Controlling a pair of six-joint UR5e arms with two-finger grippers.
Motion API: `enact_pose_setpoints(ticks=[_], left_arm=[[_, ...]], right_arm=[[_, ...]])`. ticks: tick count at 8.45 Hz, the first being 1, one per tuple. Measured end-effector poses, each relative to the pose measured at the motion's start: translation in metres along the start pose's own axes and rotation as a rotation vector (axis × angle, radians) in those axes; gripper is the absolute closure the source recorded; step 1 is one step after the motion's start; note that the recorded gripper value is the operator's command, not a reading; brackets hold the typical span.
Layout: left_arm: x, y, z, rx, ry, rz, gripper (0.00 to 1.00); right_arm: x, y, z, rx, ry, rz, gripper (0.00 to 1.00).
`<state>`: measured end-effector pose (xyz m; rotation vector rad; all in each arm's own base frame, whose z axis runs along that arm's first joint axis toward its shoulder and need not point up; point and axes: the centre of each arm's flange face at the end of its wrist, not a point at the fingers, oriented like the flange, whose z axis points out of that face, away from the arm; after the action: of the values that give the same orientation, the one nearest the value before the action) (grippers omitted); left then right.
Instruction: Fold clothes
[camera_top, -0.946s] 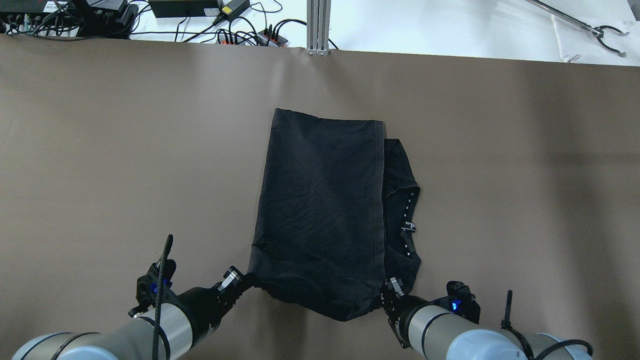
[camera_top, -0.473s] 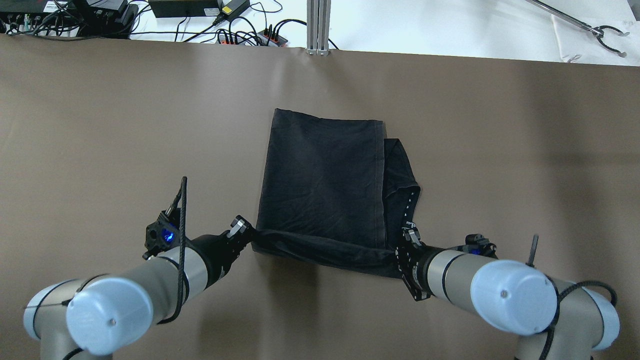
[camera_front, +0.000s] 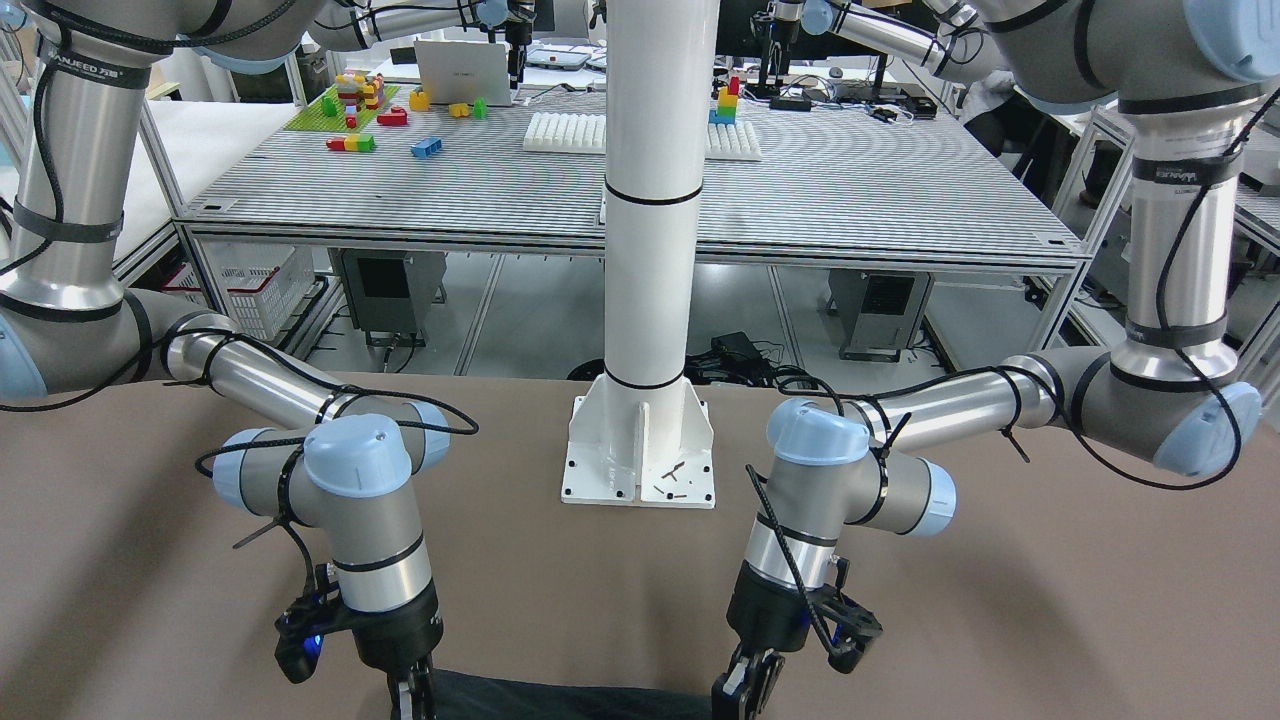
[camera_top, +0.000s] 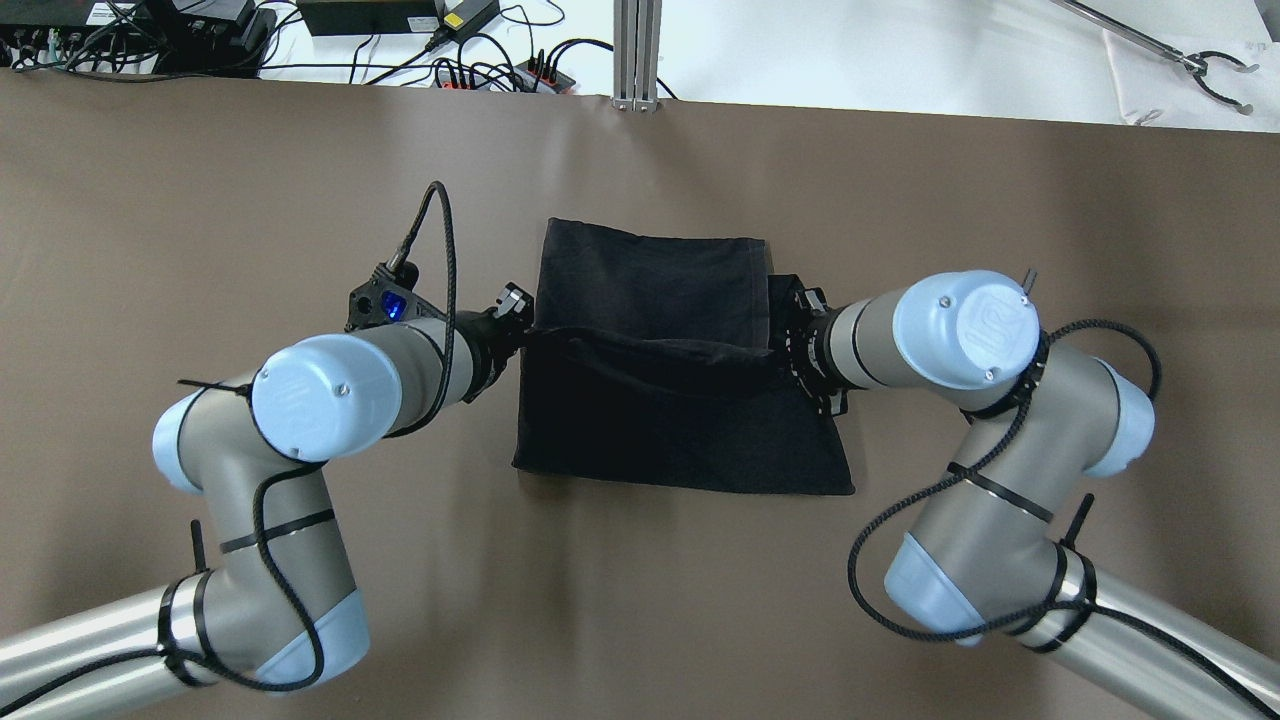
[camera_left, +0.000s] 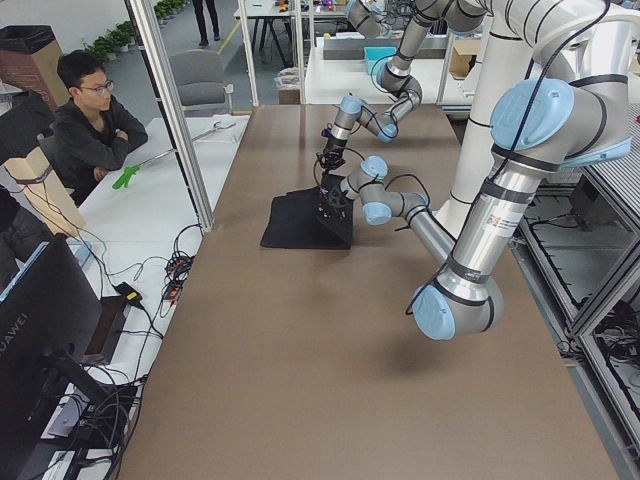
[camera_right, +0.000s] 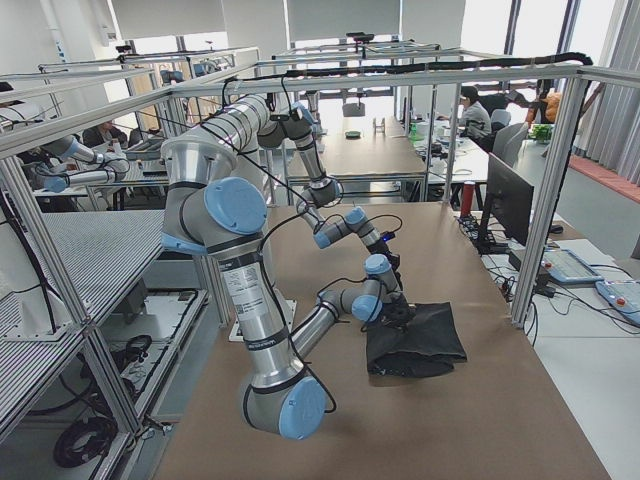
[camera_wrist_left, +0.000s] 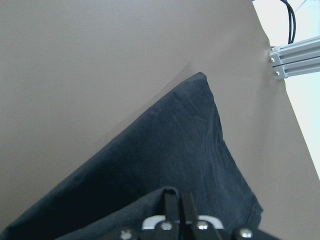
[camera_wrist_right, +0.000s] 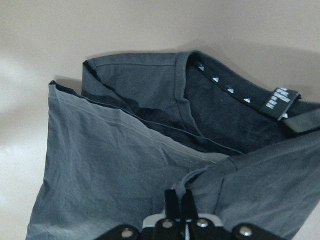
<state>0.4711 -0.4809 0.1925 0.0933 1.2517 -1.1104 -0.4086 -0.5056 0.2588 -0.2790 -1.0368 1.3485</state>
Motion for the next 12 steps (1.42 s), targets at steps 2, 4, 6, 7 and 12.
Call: enact_pose_setpoints(ticks=[2, 4, 6, 7, 12], left_arm=[[0.035, -0.025, 0.071, 0.065, -0.022, -0.004, 0.02], [0.072, -0.06, 0.141, 0.121, -0.038, 0.052, 0.06], [0.095, -0.085, 0.161, 0.153, -0.055, 0.146, 0.06], [0.103, -0.093, 0.161, 0.154, -0.057, 0.157, 0.06], [0.115, -0.133, 0.128, 0.072, -0.101, 0.291, 0.06]], right_arm=[[-0.041, -0.013, 0.051, 0.006, -0.021, -0.035, 0.01], [-0.098, -0.031, 0.094, 0.026, -0.047, -0.153, 0.06], [-0.132, -0.045, 0.095, 0.037, -0.084, -0.272, 0.06], [-0.138, -0.051, 0.092, 0.043, -0.092, -0.293, 0.06], [-0.124, -0.123, 0.086, 0.082, -0.065, -0.488, 0.06]])
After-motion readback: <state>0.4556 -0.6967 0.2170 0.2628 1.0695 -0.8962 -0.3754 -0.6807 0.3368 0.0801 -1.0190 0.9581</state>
